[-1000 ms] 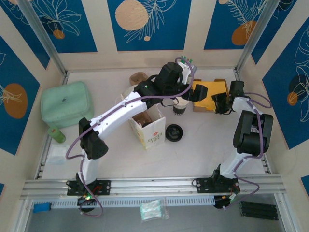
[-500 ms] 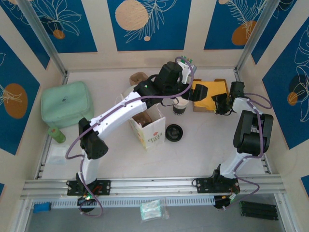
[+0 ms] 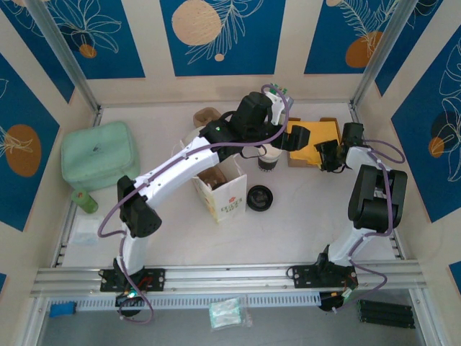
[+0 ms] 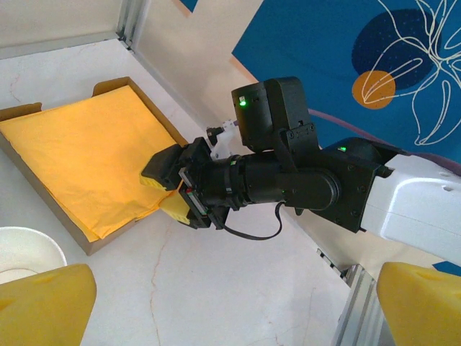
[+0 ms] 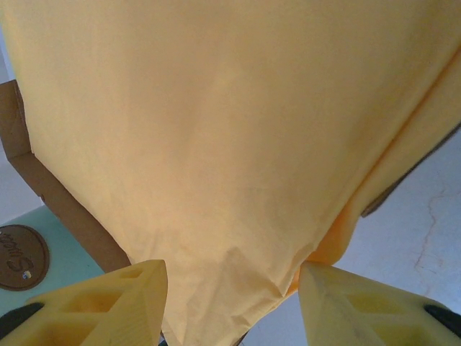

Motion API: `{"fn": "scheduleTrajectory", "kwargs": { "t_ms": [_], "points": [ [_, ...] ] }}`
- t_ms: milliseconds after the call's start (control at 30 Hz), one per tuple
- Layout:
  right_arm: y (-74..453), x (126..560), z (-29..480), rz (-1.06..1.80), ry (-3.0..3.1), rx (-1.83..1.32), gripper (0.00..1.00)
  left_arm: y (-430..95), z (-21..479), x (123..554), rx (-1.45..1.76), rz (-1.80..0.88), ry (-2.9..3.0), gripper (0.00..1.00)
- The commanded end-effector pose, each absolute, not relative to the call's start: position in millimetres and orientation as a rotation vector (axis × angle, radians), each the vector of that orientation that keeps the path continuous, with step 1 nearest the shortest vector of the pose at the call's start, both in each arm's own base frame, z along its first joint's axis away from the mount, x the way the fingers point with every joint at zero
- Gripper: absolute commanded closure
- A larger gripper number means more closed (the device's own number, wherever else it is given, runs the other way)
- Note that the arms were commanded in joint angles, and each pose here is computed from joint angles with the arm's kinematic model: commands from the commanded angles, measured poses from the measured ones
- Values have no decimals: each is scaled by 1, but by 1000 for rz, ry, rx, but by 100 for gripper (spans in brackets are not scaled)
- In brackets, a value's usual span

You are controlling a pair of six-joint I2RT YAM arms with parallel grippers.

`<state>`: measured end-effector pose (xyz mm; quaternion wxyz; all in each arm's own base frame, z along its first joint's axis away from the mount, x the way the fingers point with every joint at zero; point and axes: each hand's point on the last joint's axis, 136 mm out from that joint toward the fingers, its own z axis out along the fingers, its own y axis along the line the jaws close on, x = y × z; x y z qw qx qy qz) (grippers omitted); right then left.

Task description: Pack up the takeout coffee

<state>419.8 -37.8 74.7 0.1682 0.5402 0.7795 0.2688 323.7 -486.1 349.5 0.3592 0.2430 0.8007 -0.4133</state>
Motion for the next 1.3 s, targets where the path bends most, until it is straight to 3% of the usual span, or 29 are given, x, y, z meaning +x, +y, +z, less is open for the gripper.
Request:
{"fn": "scheduleTrajectory", "kwargs": {
  "t_ms": [0,733,1267],
  "points": [
    [-33,417,78,783,2223,1527,49,-487,358,327,624,-1086,2044,1],
    [-33,418,67,775,2232,1545,51,-487,357,329,624,-1082,2046,1],
    [-37,431,64,759,2241,1544,61,-487,354,331,622,-1077,2051,1]
  ]
}}
